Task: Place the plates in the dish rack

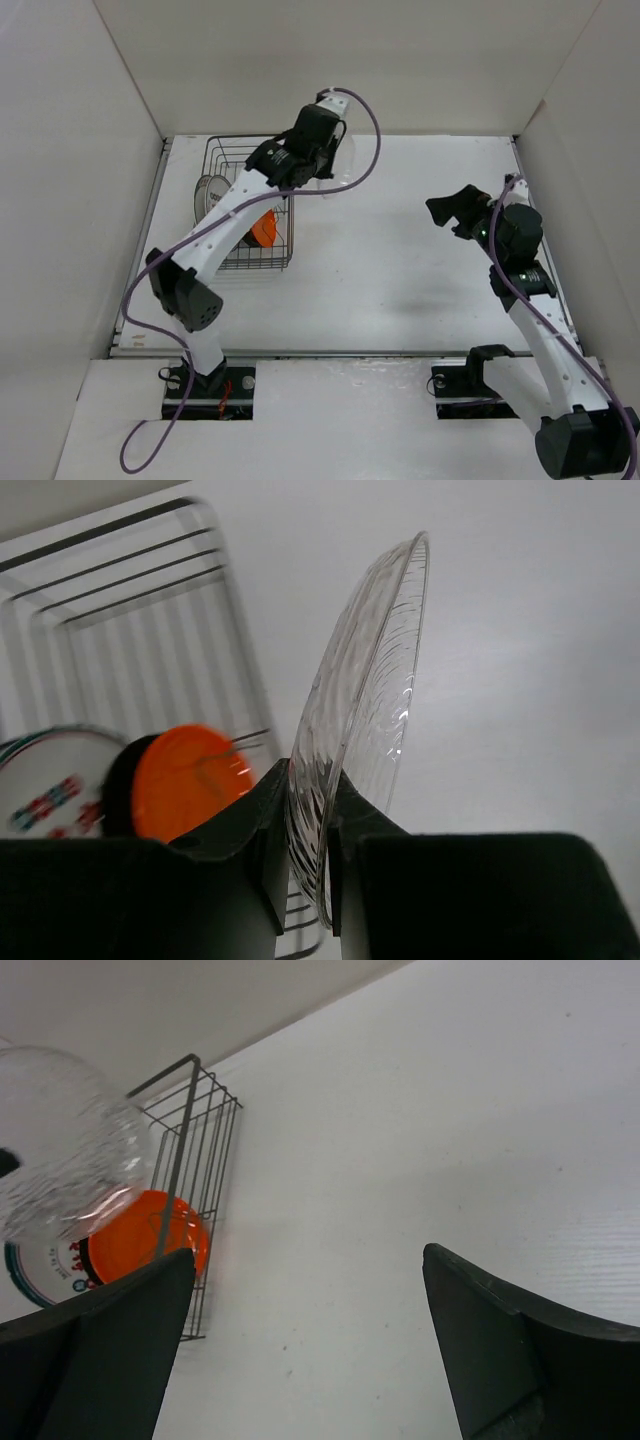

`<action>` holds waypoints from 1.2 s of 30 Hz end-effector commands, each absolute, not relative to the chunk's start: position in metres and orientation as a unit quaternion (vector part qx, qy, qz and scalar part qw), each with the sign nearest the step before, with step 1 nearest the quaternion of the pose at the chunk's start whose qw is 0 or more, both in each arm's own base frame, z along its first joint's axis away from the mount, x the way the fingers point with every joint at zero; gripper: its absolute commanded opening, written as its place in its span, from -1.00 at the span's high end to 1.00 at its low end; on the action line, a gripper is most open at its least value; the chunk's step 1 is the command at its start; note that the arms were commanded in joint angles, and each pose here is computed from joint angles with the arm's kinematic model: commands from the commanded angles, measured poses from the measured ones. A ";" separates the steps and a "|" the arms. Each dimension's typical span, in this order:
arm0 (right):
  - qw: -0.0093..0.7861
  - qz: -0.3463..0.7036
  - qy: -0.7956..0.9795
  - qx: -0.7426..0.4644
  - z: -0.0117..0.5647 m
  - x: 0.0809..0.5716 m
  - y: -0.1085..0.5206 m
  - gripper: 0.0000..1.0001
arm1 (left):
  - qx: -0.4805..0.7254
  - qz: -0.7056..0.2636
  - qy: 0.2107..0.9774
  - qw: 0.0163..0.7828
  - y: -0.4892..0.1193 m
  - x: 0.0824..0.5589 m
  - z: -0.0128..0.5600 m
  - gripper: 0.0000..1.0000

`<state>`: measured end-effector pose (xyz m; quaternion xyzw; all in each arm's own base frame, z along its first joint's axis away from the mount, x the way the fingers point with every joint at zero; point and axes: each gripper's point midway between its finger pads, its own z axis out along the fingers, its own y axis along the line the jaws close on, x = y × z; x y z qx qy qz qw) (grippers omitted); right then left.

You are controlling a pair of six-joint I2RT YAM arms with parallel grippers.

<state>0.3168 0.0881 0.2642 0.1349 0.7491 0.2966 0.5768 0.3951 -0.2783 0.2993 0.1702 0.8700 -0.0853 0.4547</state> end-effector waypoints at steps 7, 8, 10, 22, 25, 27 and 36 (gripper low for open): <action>0.565 0.279 0.762 0.151 0.255 0.331 0.087 -1.00 | -0.034 0.225 0.830 0.510 -0.094 0.370 0.313 1.00; 0.566 0.276 0.761 0.154 0.255 0.331 0.086 -1.00 | -0.046 0.228 0.832 0.504 -0.085 0.372 0.311 1.00; 0.559 0.273 0.767 0.155 0.248 0.330 0.087 -1.00 | -0.051 0.226 0.838 0.495 -0.080 0.372 0.305 1.00; 0.558 0.257 0.771 0.169 0.239 0.324 0.080 -1.00 | -0.003 0.153 0.899 0.411 -0.115 0.386 0.233 1.00; 0.555 0.256 0.773 0.170 0.234 0.324 0.080 -1.00 | 0.000 0.151 0.901 0.406 -0.117 0.387 0.229 1.00; 0.555 0.256 0.773 0.170 0.234 0.324 0.080 -1.00 | 0.004 0.157 0.905 0.397 -0.116 0.386 0.220 1.00; 0.551 0.255 0.776 0.170 0.232 0.325 0.080 -1.00 | 0.015 0.154 0.917 0.368 -0.117 0.382 0.194 1.00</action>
